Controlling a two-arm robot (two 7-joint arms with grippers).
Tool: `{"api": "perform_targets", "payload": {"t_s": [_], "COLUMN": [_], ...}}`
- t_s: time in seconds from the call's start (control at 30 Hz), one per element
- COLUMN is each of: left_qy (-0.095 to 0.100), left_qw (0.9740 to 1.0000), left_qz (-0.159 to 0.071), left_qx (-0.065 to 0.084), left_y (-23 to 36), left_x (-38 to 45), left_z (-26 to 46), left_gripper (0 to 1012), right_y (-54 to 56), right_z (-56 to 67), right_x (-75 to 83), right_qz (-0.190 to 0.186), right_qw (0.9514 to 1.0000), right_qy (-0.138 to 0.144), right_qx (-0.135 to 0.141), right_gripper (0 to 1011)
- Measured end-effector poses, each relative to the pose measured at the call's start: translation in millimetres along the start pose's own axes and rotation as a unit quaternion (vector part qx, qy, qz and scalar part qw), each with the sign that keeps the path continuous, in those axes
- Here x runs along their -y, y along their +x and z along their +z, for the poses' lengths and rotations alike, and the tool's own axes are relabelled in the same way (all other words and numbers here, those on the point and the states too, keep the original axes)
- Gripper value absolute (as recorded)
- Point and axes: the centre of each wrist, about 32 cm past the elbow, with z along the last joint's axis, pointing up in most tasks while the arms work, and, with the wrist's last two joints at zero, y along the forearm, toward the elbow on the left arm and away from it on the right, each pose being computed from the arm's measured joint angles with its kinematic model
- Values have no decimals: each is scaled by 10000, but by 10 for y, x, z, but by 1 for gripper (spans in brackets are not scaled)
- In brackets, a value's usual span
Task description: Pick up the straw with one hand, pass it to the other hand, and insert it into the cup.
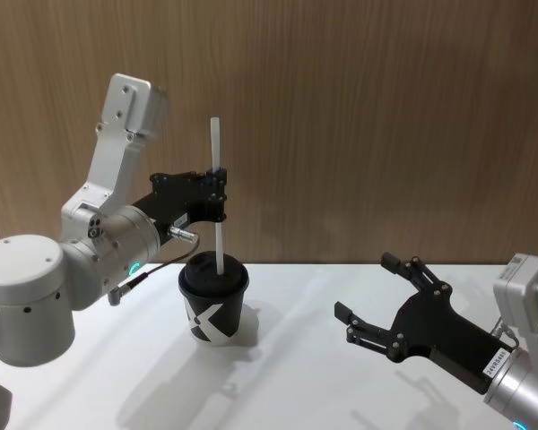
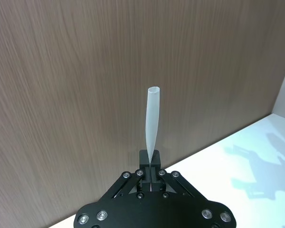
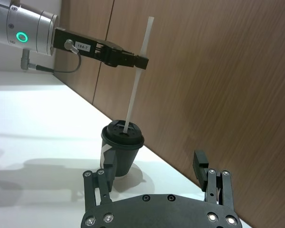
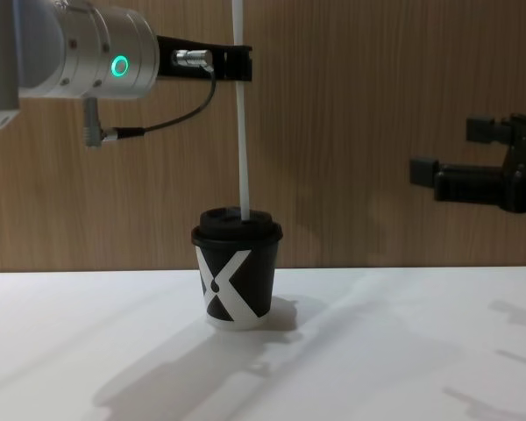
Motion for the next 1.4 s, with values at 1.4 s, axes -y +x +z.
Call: {"api": "perform_targets", "payload": {"t_s": [1.4], "left_qy": [8], "left_qw": [9997], "left_qz": [-178], "left_qx": [-177], "left_y": [54], "left_x": [59], "left_z": [-32], "left_gripper": [11], "right_y": [0], "right_z": [0], "right_x": [0], "right_qz": [0], "right_qw": [10000], "right_qy": [0], "right_qx": [0], "right_gripper": [1001]}}
